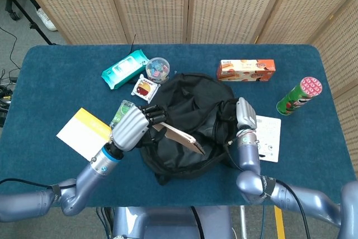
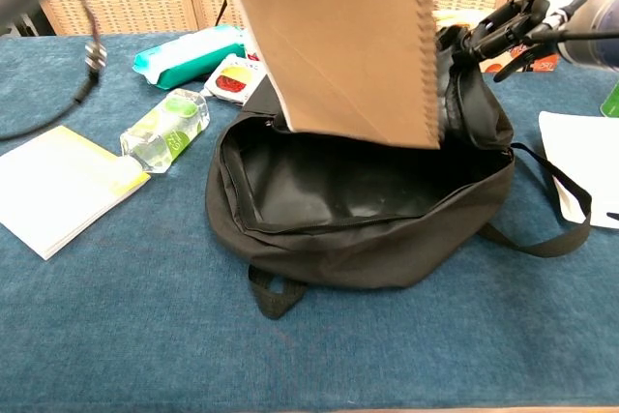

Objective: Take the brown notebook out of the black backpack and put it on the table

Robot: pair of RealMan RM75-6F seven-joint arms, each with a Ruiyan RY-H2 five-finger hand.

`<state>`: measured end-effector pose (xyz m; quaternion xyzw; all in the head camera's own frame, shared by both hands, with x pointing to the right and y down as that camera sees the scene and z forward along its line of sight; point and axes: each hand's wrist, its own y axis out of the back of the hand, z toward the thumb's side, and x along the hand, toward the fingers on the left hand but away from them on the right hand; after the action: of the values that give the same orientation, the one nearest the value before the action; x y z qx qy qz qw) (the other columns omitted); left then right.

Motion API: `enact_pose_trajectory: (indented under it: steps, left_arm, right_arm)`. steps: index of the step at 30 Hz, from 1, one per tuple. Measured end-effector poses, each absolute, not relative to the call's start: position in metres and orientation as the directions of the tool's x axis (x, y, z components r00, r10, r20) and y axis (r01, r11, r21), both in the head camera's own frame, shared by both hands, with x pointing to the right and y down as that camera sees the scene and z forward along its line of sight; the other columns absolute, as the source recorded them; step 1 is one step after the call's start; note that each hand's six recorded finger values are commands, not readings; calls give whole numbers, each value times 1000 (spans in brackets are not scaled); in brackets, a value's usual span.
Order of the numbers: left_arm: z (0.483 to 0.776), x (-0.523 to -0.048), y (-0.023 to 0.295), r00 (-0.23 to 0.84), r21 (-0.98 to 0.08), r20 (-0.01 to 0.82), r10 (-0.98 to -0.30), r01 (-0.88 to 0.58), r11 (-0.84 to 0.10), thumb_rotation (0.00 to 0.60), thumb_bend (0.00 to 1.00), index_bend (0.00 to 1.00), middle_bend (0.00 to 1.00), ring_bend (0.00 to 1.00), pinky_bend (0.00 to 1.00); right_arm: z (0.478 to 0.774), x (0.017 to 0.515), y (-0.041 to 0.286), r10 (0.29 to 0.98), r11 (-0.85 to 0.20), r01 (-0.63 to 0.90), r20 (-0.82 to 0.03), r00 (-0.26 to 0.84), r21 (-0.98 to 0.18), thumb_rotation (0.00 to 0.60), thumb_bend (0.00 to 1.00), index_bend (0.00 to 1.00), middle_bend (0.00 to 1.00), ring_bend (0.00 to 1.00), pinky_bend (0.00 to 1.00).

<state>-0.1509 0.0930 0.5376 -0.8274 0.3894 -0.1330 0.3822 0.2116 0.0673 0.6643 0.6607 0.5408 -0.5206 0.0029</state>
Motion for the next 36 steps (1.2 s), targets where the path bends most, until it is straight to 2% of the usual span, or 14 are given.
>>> enact_pose_trajectory:
  steps: [2,5,10,23,26,29,31,33,36]
  left_arm:
    - [530,-164,86,647,-757,-86,-757,-536,-372,600,508,877,581,423,569]
    - [521,-187,75,620,-794,-93,-779,-518,-317,600,506,877,581,423,569]
    - [518,-231,57,559,-853,-85,-825,-468,-229,600,507,877,581,423,569]
    - [567,-338,22,401,-963,-75,-913,-266,-38,600,495,877,578,424,569]
    - [584,-358,23,375,-977,-64,-925,-210,-18,600,473,864,500,366,569]
    - [605,-371,32,343,-983,-34,-939,-179,-30,600,422,724,277,195,553]
    - [620,-376,42,318,-983,2,-948,-176,-61,600,372,572,103,60,474]
    - [629,-380,51,299,-980,35,-954,-177,-91,600,327,457,18,5,399]
    - [635,-382,64,277,-974,79,-958,-183,-133,600,224,308,0,0,322]
  right_arm:
    - [664,210,70,716,-431,713,-690,-103,-553,600,0,381,236,33,198]
    - [659,207,75,732,-470,689,-680,-45,-552,600,0,353,192,2,146]
    - [643,204,84,769,-537,614,-635,74,-579,600,0,324,157,0,125]
    - [599,228,120,792,-609,357,-521,318,-708,600,0,303,110,0,86]
    - [591,237,128,783,-611,300,-502,367,-733,600,0,303,110,0,86]
    - [586,246,134,773,-605,250,-483,410,-756,600,0,303,110,0,86]
    - [586,256,136,769,-589,204,-464,440,-782,600,0,303,111,0,86]
    - [586,268,136,767,-556,146,-437,470,-818,600,0,303,111,0,86]
    - [589,293,136,765,-514,89,-409,498,-853,600,0,303,111,0,86]
